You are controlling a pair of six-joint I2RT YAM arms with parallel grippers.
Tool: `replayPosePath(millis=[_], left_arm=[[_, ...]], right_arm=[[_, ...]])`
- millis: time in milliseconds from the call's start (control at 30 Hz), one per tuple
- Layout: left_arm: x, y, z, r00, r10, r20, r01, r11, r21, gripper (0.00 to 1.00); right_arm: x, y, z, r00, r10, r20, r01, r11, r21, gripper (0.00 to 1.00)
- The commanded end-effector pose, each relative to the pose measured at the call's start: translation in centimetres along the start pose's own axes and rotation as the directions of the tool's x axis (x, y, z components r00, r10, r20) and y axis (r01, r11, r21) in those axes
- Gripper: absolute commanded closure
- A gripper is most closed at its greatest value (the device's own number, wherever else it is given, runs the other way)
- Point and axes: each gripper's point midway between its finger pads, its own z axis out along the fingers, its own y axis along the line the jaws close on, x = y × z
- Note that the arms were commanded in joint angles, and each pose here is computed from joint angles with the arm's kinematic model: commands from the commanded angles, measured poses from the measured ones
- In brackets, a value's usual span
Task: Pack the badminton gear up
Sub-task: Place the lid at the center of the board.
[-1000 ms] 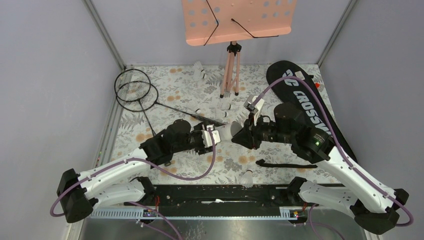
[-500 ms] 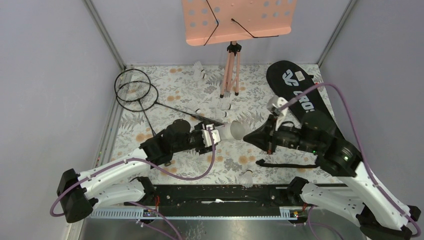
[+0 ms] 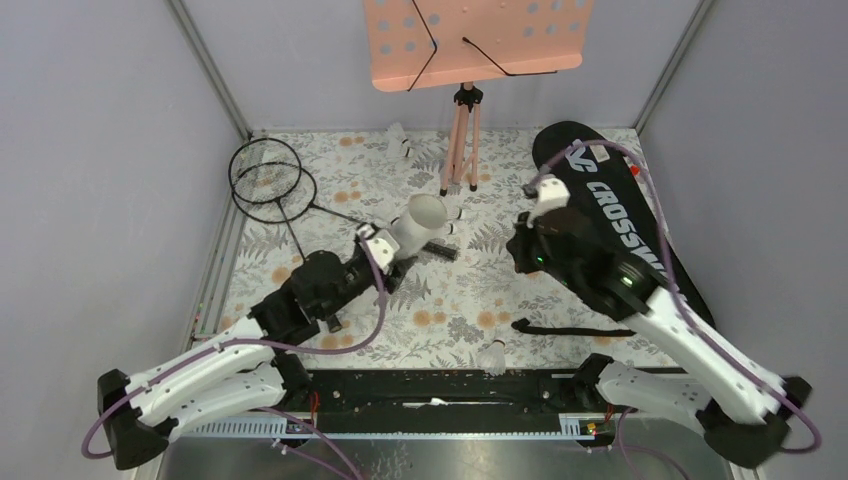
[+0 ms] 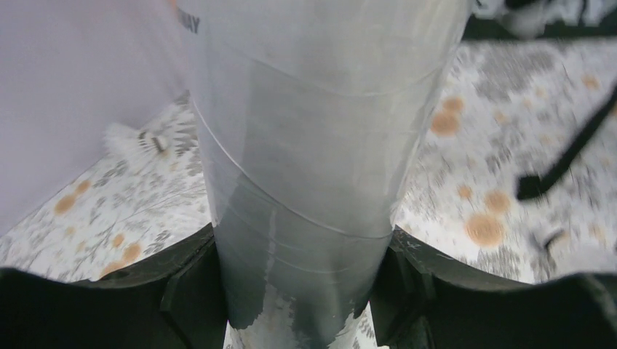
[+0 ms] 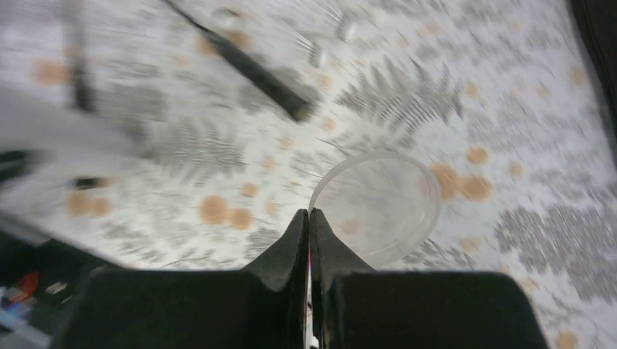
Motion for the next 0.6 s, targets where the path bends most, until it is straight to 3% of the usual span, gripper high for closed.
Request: replayPosePath(millis=[0, 233, 367, 433, 533, 567], left_arm=[[-3.0, 5.3, -2.3, 0.965, -0.19, 0.181, 0.237, 0.927, -0.29, 0.45], [-1.1, 4.6, -2.8, 0.956, -0.241, 0.169, 0.281, 0.918, -0.279, 0.45], [-0.6, 4.6, -2.5, 0.951, -0.267, 0.157, 0.303, 0.908, -0.289, 0.44], [-0.4, 4.6, -2.4, 0.952, -0.265, 0.152, 0.299, 0.909, -0.29, 0.44], [-0.2, 4.5, -2.2, 0.955, -0.263, 0.138, 0.293, 0.911, -0.291, 0.44], [-0.1, 4.5, -2.2, 0.955, -0.263, 0.135, 0.292, 0.911, -0.292, 0.44]], right_arm=[[5.9, -5.3, 5.6, 0.968, 0.11, -0.226, -0.04, 0.955, 0.293, 1.0], [11.6, -10.6, 12.1, 0.92, 0.238, -0.311, -0.056, 0.866, 0.497, 0.97], [14.2, -11.8, 14.5, 0.892, 0.263, -0.368, -0.031, 0.848, 0.529, 0.95], [14.7, -12.1, 14.9, 0.883, 0.259, -0.392, -0.009, 0.843, 0.538, 0.87], [14.7, -11.9, 14.7, 0.88, 0.261, -0.396, -0.013, 0.849, 0.529, 0.49], [14.4, -11.8, 14.5, 0.885, 0.261, -0.385, -0.024, 0.852, 0.524, 0.43]])
